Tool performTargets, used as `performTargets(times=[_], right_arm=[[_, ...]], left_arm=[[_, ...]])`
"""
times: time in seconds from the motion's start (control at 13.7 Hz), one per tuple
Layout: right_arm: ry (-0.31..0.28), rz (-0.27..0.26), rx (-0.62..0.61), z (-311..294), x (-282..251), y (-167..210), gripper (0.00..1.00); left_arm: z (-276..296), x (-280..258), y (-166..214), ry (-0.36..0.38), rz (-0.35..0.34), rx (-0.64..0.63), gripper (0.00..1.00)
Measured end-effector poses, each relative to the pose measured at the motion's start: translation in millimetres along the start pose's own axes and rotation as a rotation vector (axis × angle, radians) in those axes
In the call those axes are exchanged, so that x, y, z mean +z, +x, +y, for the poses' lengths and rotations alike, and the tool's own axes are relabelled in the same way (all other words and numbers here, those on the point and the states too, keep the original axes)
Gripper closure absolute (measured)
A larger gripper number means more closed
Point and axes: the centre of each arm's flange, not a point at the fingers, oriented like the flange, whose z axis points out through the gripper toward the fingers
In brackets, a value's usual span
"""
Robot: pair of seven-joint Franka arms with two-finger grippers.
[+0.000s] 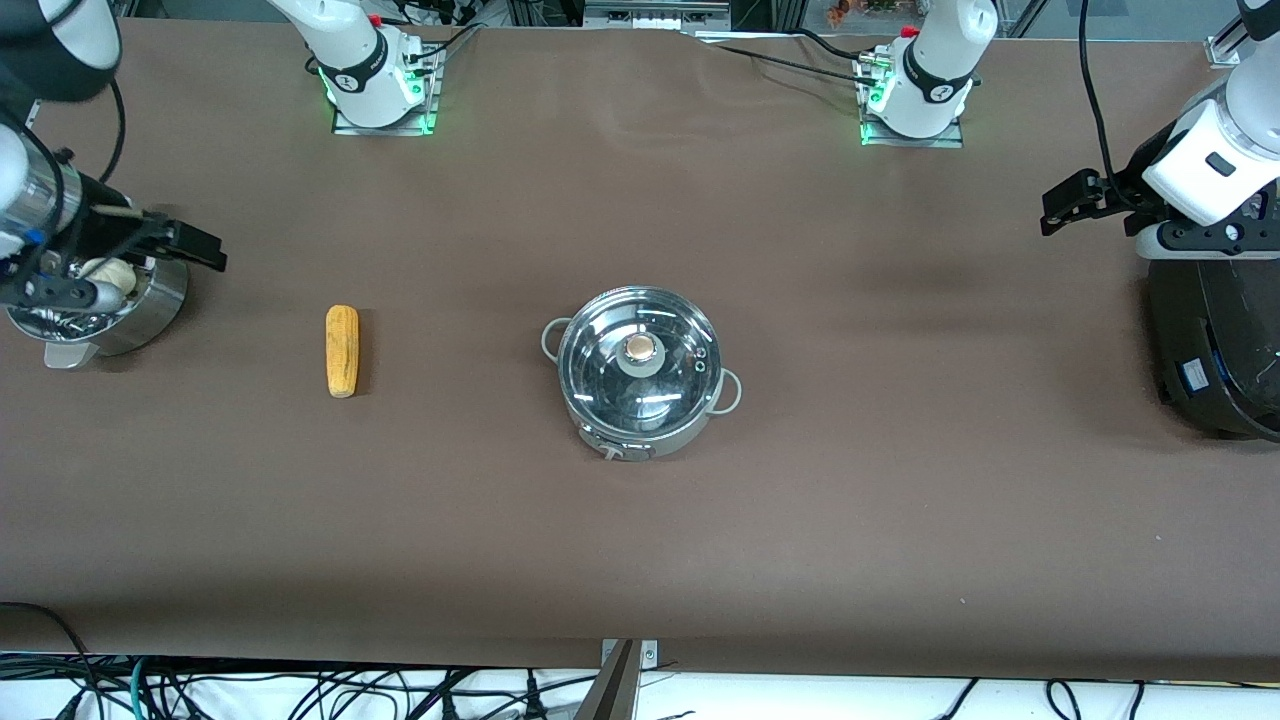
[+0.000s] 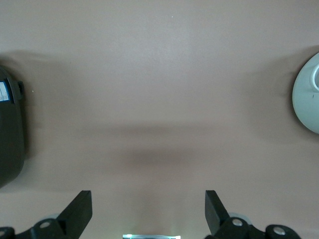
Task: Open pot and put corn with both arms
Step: 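Reach the right gripper to the corn cob and grasp it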
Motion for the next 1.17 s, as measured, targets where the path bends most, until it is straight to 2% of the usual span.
performTargets(times=[0.29,0.59,0.8,1.02,1.17], right_arm=[[-0.005,-0.059,0.001,0.3,32.8,6.6,0.00],[-0.004,-0.056,0.003,0.4,110.9,15.5,0.00],[-0.001,-0.008,0.004,0.5,183.4,20.2,0.00],[0.005,0.054,0.003,-0.8,247.0,27.5,0.00],[0.008,0.085,0.003,-1.3,282.7,33.7,0.00]], left_arm=[[-1.3,-0.2,0.0,0.000,0.000,-0.002,0.00],[-6.3,-0.7,0.2,-0.002,0.001,-0.011,0.00],[8.6,2.6,1.2,-0.010,-0.004,0.011,0.00],[71.3,23.2,17.2,-0.034,0.021,0.018,0.00],[124.2,46.7,27.7,-0.076,0.027,-0.021,0.00]])
